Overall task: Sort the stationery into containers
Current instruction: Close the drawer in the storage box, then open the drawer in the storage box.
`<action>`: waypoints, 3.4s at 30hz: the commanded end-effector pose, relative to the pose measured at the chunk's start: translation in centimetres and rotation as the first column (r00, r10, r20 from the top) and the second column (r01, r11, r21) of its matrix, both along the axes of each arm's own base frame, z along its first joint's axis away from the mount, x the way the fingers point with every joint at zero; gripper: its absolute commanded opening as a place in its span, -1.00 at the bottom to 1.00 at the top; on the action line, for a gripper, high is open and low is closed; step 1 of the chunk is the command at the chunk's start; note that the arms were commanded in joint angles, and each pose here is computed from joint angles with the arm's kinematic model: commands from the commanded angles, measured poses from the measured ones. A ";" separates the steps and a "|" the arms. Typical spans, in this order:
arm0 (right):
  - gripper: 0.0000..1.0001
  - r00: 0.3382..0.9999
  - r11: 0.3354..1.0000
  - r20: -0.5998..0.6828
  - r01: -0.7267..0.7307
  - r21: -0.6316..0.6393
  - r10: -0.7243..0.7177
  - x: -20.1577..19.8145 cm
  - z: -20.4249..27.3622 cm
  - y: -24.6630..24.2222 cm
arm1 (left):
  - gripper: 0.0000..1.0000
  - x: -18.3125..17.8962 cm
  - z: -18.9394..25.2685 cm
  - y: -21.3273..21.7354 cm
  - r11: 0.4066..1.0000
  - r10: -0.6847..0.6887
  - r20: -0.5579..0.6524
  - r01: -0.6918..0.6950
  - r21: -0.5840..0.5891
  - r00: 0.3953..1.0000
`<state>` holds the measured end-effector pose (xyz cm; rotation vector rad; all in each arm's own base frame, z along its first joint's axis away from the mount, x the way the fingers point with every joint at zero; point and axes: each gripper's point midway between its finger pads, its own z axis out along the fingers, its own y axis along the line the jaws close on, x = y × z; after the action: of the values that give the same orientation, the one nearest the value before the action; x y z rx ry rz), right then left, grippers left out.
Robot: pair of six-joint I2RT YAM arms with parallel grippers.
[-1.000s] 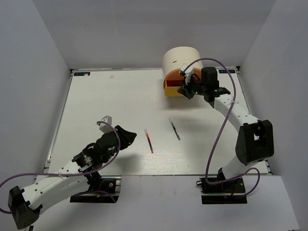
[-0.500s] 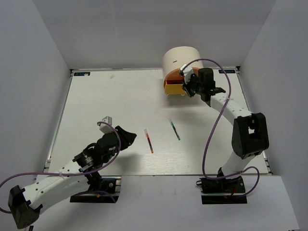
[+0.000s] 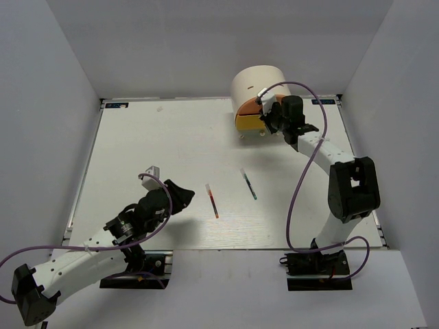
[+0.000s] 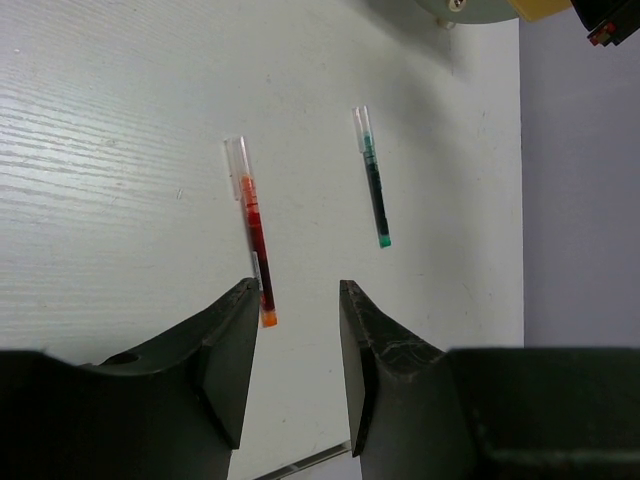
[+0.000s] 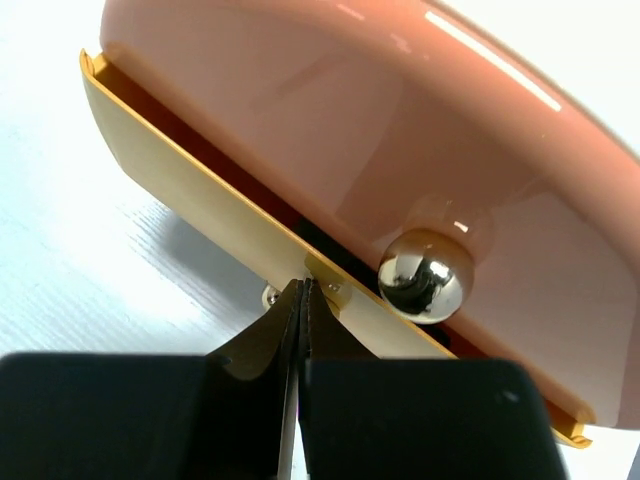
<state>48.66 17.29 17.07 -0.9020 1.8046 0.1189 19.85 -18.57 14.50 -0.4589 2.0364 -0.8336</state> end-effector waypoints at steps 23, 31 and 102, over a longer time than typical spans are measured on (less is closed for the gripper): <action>-0.57 0.994 0.967 -0.032 -0.097 0.234 0.108 -3.8 1.9 2.5 | -0.01 -0.2 -0.8 0.8 1.000 0.027 -0.019 -0.027 0.015 0.999; 0.17 0.977 0.911 -0.208 0.125 0.393 -0.044 -4.9 -2.2 1.1 | 0.01 -0.2 -1.1 0.8 0.999 0.032 -0.034 -0.031 0.022 0.999; -0.07 0.703 0.274 -0.708 0.696 0.663 -0.073 2.3 -6.8 -1.1 | 0.06 1.2 -3.0 -1.7 0.995 0.013 -0.110 -0.003 0.096 0.994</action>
<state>48.99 16.18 8.02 0.5816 2.0767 1.0486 20.56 -19.55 10.01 -0.4758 2.1850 -0.6870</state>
